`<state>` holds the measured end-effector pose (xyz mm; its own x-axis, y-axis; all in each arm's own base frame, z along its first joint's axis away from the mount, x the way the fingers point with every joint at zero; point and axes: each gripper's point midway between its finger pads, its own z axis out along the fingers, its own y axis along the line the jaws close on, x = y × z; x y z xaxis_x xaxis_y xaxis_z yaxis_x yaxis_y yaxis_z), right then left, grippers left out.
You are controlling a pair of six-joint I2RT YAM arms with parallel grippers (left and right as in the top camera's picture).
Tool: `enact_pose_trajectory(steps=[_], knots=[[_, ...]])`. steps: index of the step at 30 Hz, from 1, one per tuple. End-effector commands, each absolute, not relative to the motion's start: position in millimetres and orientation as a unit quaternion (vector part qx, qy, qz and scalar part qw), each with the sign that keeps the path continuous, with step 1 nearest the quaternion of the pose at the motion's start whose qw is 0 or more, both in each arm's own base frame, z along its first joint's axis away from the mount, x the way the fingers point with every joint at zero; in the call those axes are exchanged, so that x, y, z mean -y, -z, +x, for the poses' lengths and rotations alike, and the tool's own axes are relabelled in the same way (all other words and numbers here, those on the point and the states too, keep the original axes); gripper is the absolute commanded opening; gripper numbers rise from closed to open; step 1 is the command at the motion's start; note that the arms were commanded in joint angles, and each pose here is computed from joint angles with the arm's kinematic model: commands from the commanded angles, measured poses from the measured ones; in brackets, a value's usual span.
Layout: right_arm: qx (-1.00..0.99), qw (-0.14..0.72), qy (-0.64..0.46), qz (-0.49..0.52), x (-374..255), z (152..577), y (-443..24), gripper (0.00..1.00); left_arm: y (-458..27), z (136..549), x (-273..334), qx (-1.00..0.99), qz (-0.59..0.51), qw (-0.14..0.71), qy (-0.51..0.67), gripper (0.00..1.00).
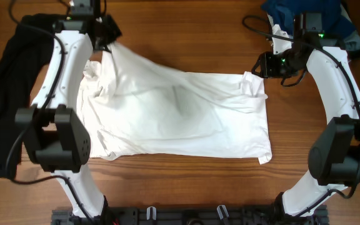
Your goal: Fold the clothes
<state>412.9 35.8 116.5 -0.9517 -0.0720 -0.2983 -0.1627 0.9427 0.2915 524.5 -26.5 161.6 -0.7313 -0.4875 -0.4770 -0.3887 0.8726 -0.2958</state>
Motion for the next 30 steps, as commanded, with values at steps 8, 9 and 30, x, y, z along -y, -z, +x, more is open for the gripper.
enact_pose_trajectory(steps=[8,9,30], knots=[[-0.974,0.028,-0.206,-0.084,-82.7,376.7,-75.6,0.46,-207.2,548.6,35.0,-0.904,-0.204,0.363,0.099,0.04],[-0.976,0.015,-0.196,-0.092,-87.1,372.6,-67.2,0.45,-207.2,548.5,36.9,-0.906,-0.195,0.363,0.097,0.04],[-0.998,0.006,-0.07,-0.003,-55.0,341.8,-45.6,0.27,-205.2,546.4,35.6,-0.91,-0.185,0.361,0.083,0.04]])
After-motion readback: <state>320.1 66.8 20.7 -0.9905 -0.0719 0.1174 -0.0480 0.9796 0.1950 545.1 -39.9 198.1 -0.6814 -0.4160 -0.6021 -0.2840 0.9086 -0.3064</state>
